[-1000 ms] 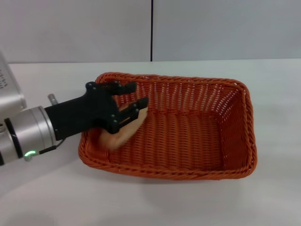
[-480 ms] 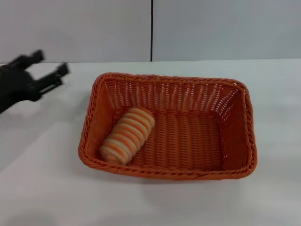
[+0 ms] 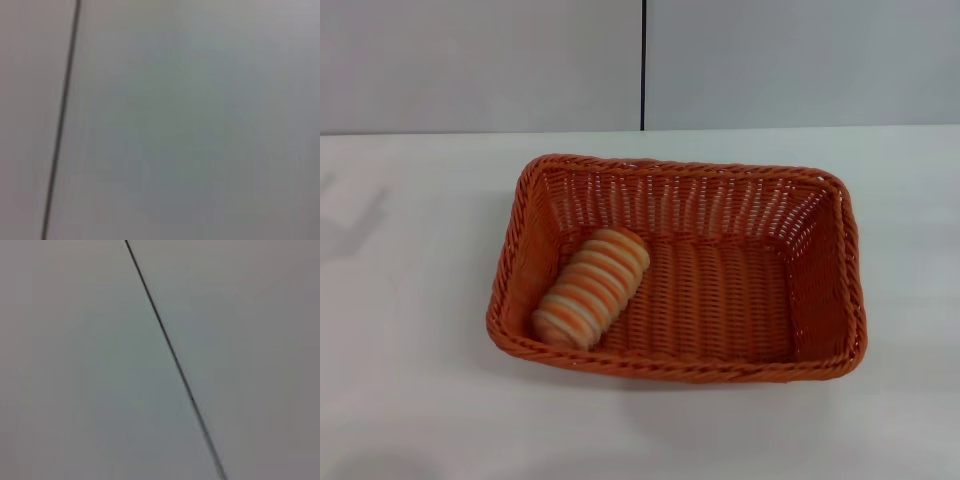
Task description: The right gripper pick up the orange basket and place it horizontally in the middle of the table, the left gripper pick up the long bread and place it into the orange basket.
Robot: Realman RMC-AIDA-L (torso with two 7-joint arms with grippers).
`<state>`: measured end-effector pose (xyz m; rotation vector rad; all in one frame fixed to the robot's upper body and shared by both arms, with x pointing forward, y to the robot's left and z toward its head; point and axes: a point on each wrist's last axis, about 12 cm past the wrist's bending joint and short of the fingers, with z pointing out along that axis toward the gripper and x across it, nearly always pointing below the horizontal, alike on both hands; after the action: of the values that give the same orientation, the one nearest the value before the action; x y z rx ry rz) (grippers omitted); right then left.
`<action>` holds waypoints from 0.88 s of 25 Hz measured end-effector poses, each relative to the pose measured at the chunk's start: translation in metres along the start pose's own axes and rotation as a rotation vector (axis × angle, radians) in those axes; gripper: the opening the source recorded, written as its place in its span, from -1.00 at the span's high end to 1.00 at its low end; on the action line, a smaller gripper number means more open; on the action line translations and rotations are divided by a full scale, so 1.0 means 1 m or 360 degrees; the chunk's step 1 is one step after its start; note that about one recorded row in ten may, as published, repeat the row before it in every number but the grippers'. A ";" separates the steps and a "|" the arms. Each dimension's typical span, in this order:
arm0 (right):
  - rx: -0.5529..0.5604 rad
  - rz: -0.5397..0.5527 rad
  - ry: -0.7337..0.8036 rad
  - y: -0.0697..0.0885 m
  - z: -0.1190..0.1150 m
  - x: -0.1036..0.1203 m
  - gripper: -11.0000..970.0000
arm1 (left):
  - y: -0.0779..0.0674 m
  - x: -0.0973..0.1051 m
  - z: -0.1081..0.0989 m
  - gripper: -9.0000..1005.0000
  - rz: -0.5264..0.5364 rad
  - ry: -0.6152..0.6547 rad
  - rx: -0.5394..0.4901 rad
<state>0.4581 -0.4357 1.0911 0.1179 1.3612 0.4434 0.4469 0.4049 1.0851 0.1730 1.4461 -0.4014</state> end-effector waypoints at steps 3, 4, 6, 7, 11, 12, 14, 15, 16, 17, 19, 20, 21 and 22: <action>0.0088 -0.0028 0.0008 -0.003 0.000 0.004 -0.21 | 0.004 -0.004 -0.010 -0.60 0.0025 -0.0012 -0.0028; 0.0088 -0.0028 0.0008 -0.003 0.000 0.004 -0.21 | 0.005 -0.004 -0.013 -0.60 0.0033 -0.0012 -0.0034; 0.0110 -0.0027 0.0003 -0.004 0.001 0.006 -0.21 | 0.006 -0.005 -0.018 -0.60 0.0049 -0.0016 -0.0052; 0.0123 -0.0027 -0.0004 -0.004 0.001 0.007 -0.21 | 0.006 -0.005 -0.022 -0.60 0.0066 -0.0030 -0.0065; 0.0133 -0.0031 -0.0003 -0.004 0.001 0.008 -0.21 | 0.004 -0.002 -0.026 -0.60 0.0084 -0.0035 -0.0069; 0.0135 -0.0031 -0.0003 -0.004 0.001 0.008 -0.21 | 0.003 0.001 -0.028 -0.60 0.0085 -0.0030 -0.0081; 0.0136 -0.0031 -0.0002 -0.004 0.001 0.008 -0.21 | 0.003 0.002 -0.029 -0.60 0.0082 -0.0030 -0.0090; 0.0134 -0.0032 0.0006 -0.004 0.002 0.009 -0.21 | 0.004 0.004 -0.031 -0.60 0.0067 -0.0035 -0.0117; 0.0134 -0.0032 0.0006 -0.004 0.002 0.009 -0.21 | 0.004 0.004 -0.031 -0.60 0.0067 -0.0035 -0.0117; 0.0120 -0.0038 0.0023 -0.004 0.003 0.009 -0.21 | 0.006 0.005 -0.033 -0.60 0.0069 -0.0043 -0.0146; 0.0111 -0.0042 0.0033 -0.003 0.003 0.010 -0.21 | 0.006 0.006 -0.033 -0.60 0.0076 -0.0047 -0.0161; 0.0103 -0.0051 0.0046 -0.003 0.004 0.010 -0.21 | 0.007 0.008 -0.034 -0.60 0.0088 -0.0056 -0.0195; 0.0103 -0.0051 0.0046 -0.003 0.004 0.010 -0.21 | 0.007 0.008 -0.034 -0.60 0.0088 -0.0056 -0.0195; 0.0102 -0.0074 0.0050 -0.003 0.004 0.010 -0.21 | 0.008 0.010 -0.034 -0.60 0.0093 -0.0064 -0.0218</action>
<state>0.4638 -0.4340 1.0818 0.1321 1.4063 0.3644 0.4185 0.4224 1.0697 0.0961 1.4203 -0.2557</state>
